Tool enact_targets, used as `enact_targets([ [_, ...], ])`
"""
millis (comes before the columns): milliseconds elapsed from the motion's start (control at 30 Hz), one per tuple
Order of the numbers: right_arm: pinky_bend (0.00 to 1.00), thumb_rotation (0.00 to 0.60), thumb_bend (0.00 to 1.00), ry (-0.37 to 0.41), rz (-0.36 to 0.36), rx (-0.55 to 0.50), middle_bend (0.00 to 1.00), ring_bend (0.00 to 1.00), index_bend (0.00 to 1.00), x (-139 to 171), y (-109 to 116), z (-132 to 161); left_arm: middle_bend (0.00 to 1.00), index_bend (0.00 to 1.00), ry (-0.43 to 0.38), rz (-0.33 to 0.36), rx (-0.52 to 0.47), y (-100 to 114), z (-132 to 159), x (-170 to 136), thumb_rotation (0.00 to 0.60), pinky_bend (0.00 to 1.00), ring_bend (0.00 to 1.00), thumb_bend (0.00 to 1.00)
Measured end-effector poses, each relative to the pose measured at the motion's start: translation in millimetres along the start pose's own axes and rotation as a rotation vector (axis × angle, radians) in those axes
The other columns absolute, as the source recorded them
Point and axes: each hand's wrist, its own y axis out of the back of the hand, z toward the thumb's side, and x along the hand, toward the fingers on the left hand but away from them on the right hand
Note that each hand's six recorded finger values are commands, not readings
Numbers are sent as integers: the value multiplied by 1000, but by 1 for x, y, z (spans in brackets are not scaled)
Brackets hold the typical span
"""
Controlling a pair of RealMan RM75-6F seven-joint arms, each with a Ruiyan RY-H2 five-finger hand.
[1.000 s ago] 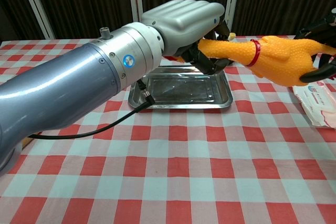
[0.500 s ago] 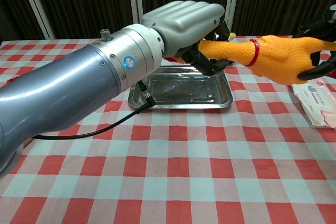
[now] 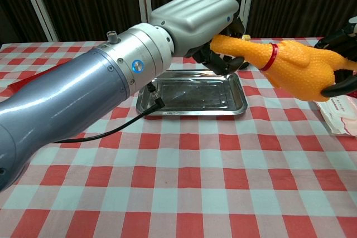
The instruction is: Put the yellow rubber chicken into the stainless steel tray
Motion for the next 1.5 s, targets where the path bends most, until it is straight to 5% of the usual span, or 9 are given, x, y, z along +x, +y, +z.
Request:
enact_targets([
  [667, 179, 600, 131, 50, 25, -36, 30, 40, 9, 3, 2, 7, 688, 635, -12, 34, -14, -3, 9, 1, 600, 701, 611, 632],
  [867, 318, 600, 149, 45, 5, -49, 243, 249, 265, -2, 1, 6, 688, 635, -22, 33, -44, -2, 13, -1, 600, 701, 611, 632],
  [1100, 354, 600, 177, 33, -7, -53, 333, 343, 418, -7, -1, 5, 691, 635, -26, 42, -67, 0, 12, -3, 600, 701, 614, 632],
  [1367, 664, 600, 419, 29, -69, -60, 694, 728, 928, -11, 4, 6, 691, 635, -35, 49, -86, 2, 11, -5, 600, 701, 614, 632],
  [1500, 791, 600, 488, 23, -103, -61, 833, 873, 1000, -12, 6, 5, 688, 635, -33, 47, -85, 3, 8, -7, 600, 701, 614, 632],
])
